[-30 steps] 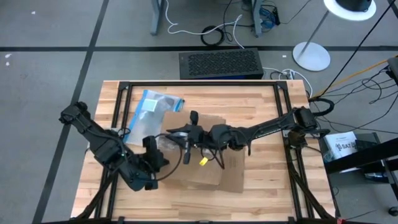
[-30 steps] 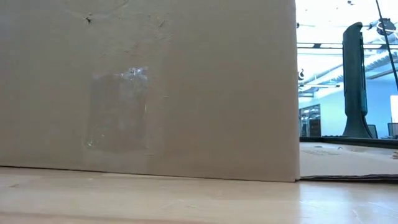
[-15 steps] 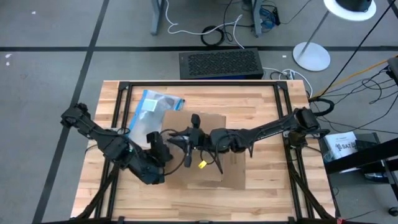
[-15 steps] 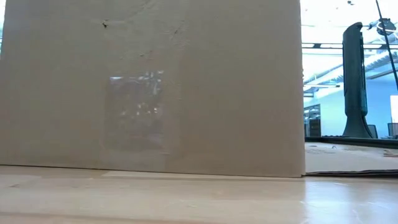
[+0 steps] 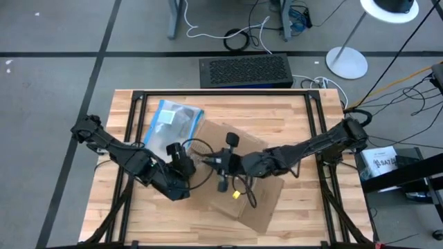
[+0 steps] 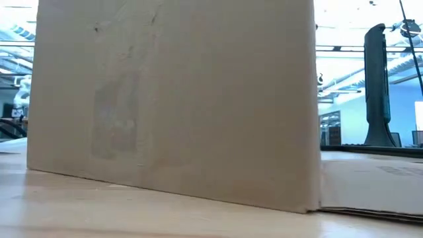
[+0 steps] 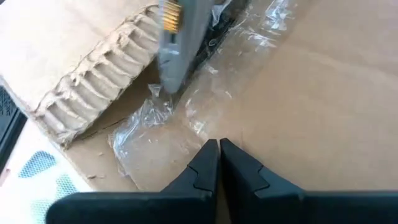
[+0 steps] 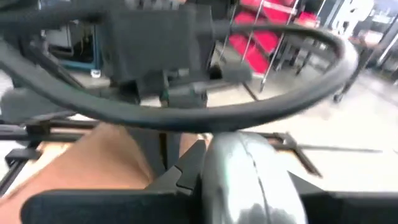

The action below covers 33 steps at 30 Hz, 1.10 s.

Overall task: Unpack boxes
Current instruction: Break down box until it is fully flat

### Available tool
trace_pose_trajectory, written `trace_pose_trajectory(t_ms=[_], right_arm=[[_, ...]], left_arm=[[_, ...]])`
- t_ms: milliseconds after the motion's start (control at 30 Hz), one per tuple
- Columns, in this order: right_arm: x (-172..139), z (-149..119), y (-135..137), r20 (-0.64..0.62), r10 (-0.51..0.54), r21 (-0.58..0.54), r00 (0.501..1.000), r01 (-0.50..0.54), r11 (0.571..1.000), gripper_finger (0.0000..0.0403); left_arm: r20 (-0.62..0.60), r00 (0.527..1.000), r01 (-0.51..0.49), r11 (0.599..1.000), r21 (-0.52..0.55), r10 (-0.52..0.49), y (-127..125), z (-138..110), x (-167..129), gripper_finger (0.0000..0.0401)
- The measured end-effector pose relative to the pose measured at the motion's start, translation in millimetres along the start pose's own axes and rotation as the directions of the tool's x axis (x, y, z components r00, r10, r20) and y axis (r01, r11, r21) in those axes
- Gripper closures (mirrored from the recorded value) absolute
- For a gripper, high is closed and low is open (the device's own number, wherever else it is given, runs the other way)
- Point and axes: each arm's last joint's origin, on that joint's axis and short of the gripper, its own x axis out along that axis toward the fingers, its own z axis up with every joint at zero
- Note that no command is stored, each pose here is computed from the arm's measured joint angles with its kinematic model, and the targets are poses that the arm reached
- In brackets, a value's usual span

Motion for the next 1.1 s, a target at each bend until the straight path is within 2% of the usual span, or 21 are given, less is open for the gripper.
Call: trace_pose_trajectory(t_ms=[100,400,600,833,1100], right_arm=[[-7.4,0.5,-1.0,-0.036,-0.031,0.015,0.999,0.032,0.999,0.0336],[-36.7,10.4,9.1,-0.042,-0.108,0.004,0.993,0.108,0.994,0.0336],[-58.3,13.5,10.0,-0.085,-0.124,0.025,0.989,0.127,0.992,0.0336],[-77.8,3.7,16.7,-0.186,-0.133,0.049,0.974,0.144,0.988,0.0336],[-93.9,7.5,23.1,-0.167,-0.127,0.059,0.978,0.139,0.989,0.0336]], left_arm=[[0.008,1.000,-0.014,1.000,-0.014,0.014,1.7,1.2,1.1,0.0379],[-0.007,1.000,-0.031,0.999,-0.033,0.031,8.9,4.1,8.7,0.0379],[-0.043,0.996,-0.081,0.995,-0.052,0.079,14.8,-3.6,26.9,0.0379],[-0.012,0.994,-0.105,0.991,-0.078,0.105,17.2,-1.4,34.4,0.0379],[-0.016,0.994,-0.105,0.989,-0.107,0.104,24.1,3.7,39.4,0.0379]])
